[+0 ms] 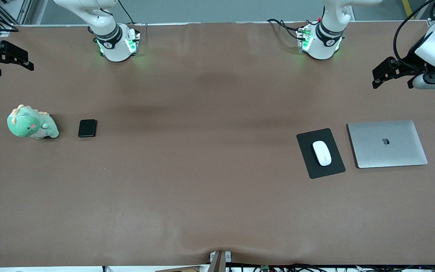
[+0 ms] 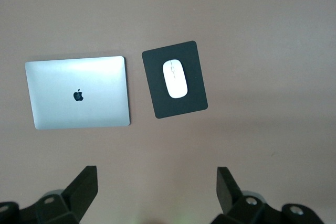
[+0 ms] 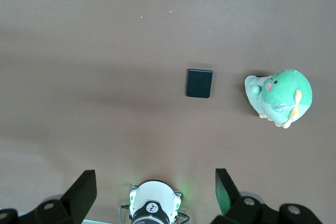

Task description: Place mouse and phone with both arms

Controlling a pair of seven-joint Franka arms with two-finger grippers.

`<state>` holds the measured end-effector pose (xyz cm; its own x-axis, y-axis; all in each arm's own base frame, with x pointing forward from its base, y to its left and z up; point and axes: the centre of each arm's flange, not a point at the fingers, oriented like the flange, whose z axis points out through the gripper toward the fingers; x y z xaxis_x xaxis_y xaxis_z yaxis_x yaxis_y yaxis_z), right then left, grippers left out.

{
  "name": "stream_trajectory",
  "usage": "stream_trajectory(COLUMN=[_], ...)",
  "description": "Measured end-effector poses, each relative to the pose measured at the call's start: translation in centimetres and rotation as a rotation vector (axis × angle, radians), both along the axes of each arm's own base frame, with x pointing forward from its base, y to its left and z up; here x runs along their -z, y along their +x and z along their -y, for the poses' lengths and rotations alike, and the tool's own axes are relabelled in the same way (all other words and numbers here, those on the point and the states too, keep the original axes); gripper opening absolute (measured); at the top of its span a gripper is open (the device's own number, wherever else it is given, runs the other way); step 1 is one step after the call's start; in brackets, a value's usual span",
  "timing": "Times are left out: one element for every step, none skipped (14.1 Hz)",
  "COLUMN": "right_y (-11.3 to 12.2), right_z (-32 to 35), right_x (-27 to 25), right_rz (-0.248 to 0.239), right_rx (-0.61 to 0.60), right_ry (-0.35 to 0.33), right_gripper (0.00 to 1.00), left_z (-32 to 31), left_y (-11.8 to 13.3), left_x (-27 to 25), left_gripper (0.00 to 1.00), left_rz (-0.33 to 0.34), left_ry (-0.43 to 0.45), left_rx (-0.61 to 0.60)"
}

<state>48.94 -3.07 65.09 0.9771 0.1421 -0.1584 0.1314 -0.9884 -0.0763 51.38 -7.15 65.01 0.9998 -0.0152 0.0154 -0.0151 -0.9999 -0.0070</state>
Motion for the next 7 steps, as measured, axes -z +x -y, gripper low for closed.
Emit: stream_trajectory(right_y=[0.03, 0.09, 0.15, 0.2, 0.27, 0.37, 0.51], right_z=[-0.04, -0.17, -0.36, -0.52, -0.63, -0.71, -0.72], right_x=[-0.04, -0.15, -0.36, -0.52, -0.62, -0.6, -0.52], right_rz=[0.003, 0.009, 0.016, 0.02, 0.023, 0.024, 0.023], right_rx=[-0.001, -0.003, -0.007, -0.01, -0.012, -0.014, -0.014], right_ry=[0.0, -0.001, -0.001, -0.002, -0.002, -0.002, -0.002], right_gripper=[1.0, 1.0, 1.0, 1.0, 1.0, 1.0, 1.0], left_z=[-0.15, -0.19, -0.17, -0.17, -0.17, -0.17, -0.17], left_y=[0.02, 0.03, 0.02, 0.03, 0.03, 0.03, 0.02], left_x=[-0.32, -0.54, -0.64, -0.66, -0.64, -0.59, -0.56], left_gripper=[1.0, 1.0, 1.0, 1.0, 1.0, 1.0, 1.0], left_rz=[0.007, 0.011, 0.013, 0.014, 0.013, 0.011, 0.009], left_ry=[-0.001, -0.002, -0.002, -0.002, -0.002, -0.002, -0.001], left_rx=[-0.003, -0.004, -0.003, -0.003, -0.003, -0.003, -0.003])
